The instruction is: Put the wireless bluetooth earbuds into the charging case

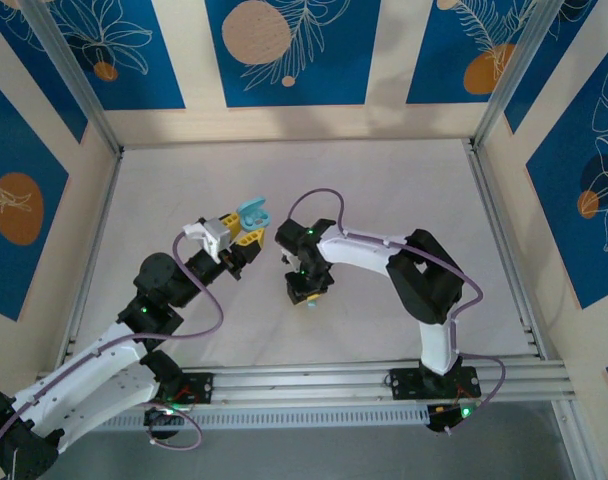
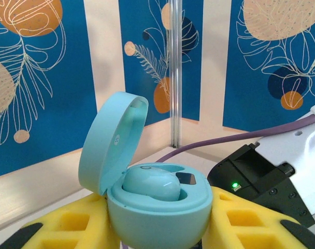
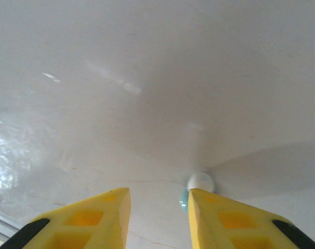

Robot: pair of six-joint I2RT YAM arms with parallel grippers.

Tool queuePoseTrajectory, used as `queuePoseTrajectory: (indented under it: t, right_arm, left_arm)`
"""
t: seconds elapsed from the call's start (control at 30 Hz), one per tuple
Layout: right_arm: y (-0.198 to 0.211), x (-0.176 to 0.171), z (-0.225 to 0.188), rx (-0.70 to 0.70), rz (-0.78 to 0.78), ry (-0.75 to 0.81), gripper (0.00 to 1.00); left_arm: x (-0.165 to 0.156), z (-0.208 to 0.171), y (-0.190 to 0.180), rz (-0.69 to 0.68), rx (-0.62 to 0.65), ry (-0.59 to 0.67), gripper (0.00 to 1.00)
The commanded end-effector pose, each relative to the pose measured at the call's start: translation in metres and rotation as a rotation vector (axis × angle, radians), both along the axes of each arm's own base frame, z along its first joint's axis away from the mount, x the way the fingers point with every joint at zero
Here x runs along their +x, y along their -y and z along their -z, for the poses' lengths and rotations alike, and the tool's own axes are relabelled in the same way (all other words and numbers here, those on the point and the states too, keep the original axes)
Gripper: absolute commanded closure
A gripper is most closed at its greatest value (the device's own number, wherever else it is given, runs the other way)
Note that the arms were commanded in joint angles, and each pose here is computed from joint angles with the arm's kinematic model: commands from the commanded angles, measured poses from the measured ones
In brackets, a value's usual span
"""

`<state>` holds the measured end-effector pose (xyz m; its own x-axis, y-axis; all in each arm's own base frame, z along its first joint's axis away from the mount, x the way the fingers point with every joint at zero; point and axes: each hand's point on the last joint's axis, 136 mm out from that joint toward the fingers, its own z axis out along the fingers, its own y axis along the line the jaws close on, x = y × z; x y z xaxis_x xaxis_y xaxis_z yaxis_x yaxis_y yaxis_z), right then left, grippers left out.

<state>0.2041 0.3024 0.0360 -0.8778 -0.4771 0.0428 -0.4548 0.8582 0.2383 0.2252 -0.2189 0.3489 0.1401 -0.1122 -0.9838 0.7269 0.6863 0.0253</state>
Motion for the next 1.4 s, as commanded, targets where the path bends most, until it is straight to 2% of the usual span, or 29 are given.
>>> queuePoseTrajectory:
  t: [0.0, 0.1, 0.17, 0.3, 0.53, 0.7, 0.9, 1.17, 1.37]
  right_arm:
    - [-0.014, -0.011, -0.005, 0.058, -0.075, -0.047, 0.65]
    - [-0.021, -0.019, -0.009, 0.097, -0.088, -0.080, 0.65]
    - [-0.017, -0.015, -0.011, 0.073, -0.076, -0.047, 0.65]
    - [-0.017, -0.008, -0.031, 0.137, -0.011, -0.016, 0.65]
    - [-0.024, -0.029, -0.032, 0.228, 0.048, -0.138, 0.64]
    - [-0.001, -0.029, -0.014, 0.126, 0.115, -0.142, 0.63]
    - [0.023, -0.013, -0.007, 0.119, 0.222, -0.137, 0.60]
    - [0.032, -0.001, -0.006, 0.093, 0.237, -0.106, 0.59]
    - [0.020, -0.004, -0.019, 0.140, 0.210, -0.100, 0.58]
  left_arm:
    - [-0.002, -0.020, -0.004, -0.014, -0.037, 0.039, 0.62]
    - [-0.002, -0.020, -0.003, -0.011, -0.035, 0.038, 0.62]
    - [-0.002, -0.019, -0.004, -0.012, -0.033, 0.035, 0.61]
    - [-0.002, -0.017, -0.004, -0.013, -0.030, 0.032, 0.61]
    - [-0.002, -0.018, -0.004, -0.015, -0.034, 0.033, 0.61]
    - [-0.002, -0.019, -0.006, -0.021, -0.035, 0.035, 0.61]
    - [-0.003, -0.019, -0.006, -0.018, -0.038, 0.032, 0.61]
    - [-0.002, -0.020, -0.006, -0.019, -0.041, 0.032, 0.61]
    - [-0.001, -0.021, -0.006, -0.021, -0.039, 0.034, 0.61]
